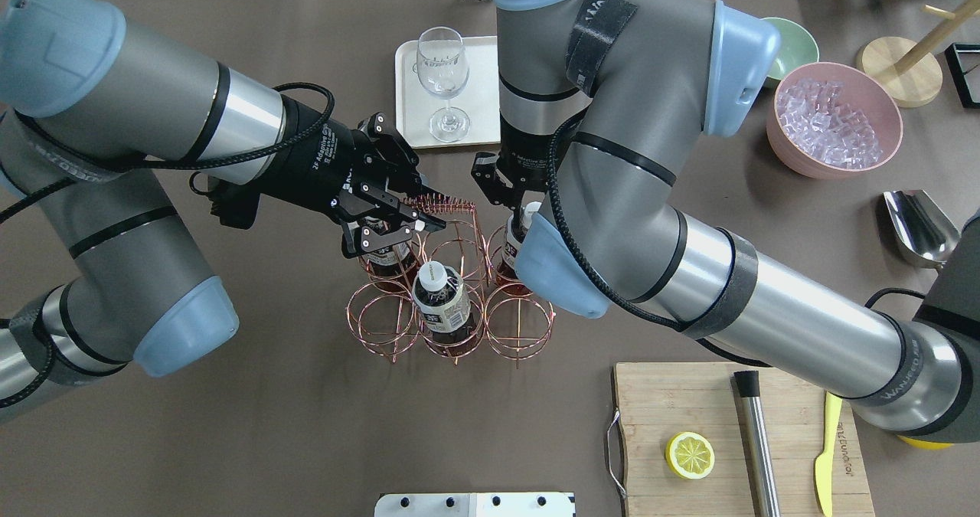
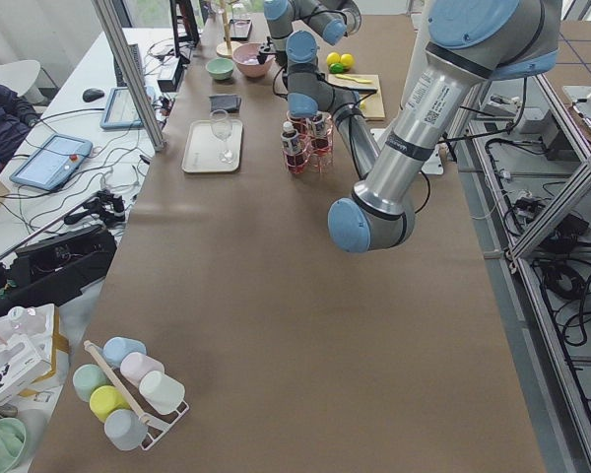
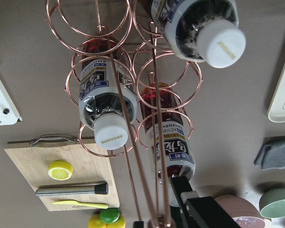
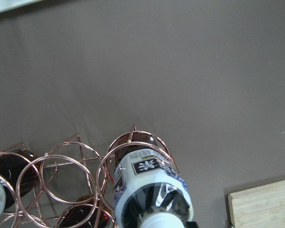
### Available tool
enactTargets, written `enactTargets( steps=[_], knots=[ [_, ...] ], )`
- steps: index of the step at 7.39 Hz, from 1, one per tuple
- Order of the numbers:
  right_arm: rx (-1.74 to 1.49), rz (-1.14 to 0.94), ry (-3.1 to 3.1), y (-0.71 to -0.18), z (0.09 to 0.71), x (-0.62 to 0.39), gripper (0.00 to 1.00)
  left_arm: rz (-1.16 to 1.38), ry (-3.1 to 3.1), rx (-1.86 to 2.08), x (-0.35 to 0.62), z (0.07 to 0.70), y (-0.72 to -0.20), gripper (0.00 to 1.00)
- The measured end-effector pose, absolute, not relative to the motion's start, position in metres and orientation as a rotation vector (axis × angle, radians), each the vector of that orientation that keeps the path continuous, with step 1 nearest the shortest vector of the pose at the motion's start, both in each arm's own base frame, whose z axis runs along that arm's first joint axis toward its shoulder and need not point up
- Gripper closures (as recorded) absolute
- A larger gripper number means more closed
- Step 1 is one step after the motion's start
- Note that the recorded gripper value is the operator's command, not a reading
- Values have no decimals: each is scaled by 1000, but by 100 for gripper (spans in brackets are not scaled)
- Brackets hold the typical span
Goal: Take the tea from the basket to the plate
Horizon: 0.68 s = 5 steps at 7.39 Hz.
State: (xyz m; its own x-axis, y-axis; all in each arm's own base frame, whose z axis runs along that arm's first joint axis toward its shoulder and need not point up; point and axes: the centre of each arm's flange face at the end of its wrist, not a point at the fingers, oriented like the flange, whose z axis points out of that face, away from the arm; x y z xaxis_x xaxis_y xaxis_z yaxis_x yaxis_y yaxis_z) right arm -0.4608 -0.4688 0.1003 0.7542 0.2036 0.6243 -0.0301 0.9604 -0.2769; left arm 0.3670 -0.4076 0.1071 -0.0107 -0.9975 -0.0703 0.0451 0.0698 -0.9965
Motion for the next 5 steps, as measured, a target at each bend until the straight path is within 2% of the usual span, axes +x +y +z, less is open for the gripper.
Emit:
enactTargets(
  steps=[5],
  knots=[
    [-235,121,-731,-458,88,-445,100,-1195,1211,-1115,368,112,-409,100]
  ],
)
